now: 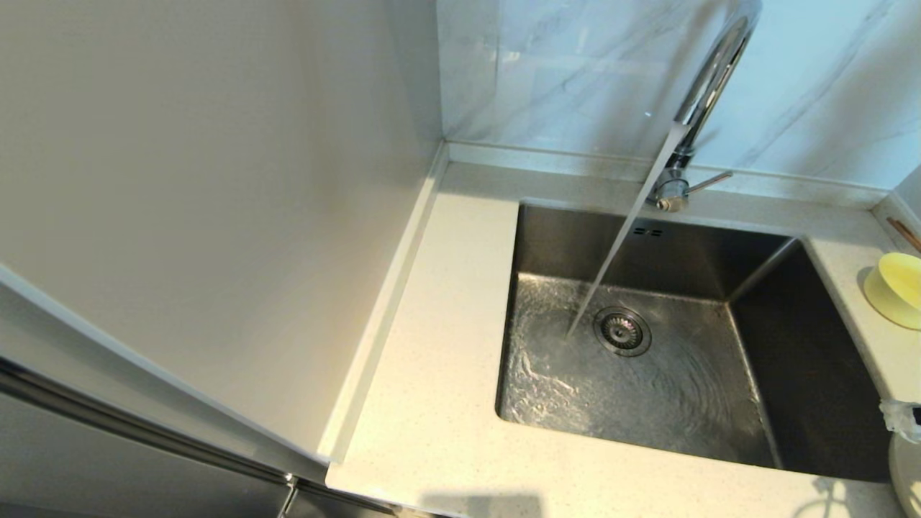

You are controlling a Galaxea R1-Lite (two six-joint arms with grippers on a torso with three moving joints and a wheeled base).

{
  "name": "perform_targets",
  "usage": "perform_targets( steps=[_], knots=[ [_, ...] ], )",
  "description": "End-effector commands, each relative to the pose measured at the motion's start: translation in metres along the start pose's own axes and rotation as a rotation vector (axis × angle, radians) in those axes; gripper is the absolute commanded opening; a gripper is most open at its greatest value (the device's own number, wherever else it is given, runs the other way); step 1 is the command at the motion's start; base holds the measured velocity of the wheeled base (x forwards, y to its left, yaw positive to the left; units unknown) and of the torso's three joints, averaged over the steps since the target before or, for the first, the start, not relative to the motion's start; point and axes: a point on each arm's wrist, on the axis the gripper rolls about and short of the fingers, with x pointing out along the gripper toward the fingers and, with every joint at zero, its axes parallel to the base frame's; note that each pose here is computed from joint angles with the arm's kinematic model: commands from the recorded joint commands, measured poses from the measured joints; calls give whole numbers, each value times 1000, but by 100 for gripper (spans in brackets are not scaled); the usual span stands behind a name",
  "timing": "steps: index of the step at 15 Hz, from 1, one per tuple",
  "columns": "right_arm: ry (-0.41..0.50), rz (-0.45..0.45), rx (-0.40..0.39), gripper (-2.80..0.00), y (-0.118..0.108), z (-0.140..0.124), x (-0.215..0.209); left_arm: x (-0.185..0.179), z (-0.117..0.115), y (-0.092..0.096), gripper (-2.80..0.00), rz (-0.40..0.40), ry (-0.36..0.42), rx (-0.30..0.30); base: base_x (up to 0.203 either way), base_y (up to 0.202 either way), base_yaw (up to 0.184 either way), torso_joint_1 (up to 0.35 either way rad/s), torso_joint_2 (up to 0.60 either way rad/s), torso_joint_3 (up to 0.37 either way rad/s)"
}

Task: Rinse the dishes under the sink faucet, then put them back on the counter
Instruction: Pick up the plate

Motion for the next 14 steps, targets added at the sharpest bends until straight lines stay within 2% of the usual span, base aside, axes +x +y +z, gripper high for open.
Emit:
perform_targets(
  steps=[1, 4, 6, 8, 11, 14],
  knots=[
    [39, -17, -42, 0, 2, -5, 5, 0, 0, 0, -280, 1, 0, 0, 0, 0, 0, 0, 0, 0],
    [31, -27, -15, 0, 3, 2, 8, 0, 0, 0, -280, 1, 0, 0, 0, 0, 0, 0, 0, 0],
    [45, -77, 74, 0, 5, 11, 16, 0, 0, 0, -280, 0, 0, 0, 0, 0, 0, 0, 0, 0],
    [66, -79, 148, 0, 13, 18, 16, 0, 0, 0, -280, 1, 0, 0, 0, 0, 0, 0, 0, 0],
    [175, -72, 246, 0, 15, 34, 17, 0, 0, 0, -280, 0, 0, 0, 0, 0, 0, 0, 0, 0],
    [304, -90, 369, 0, 29, 49, 26, 0, 0, 0, -280, 1, 0, 0, 0, 0, 0, 0, 0, 0]
  ],
)
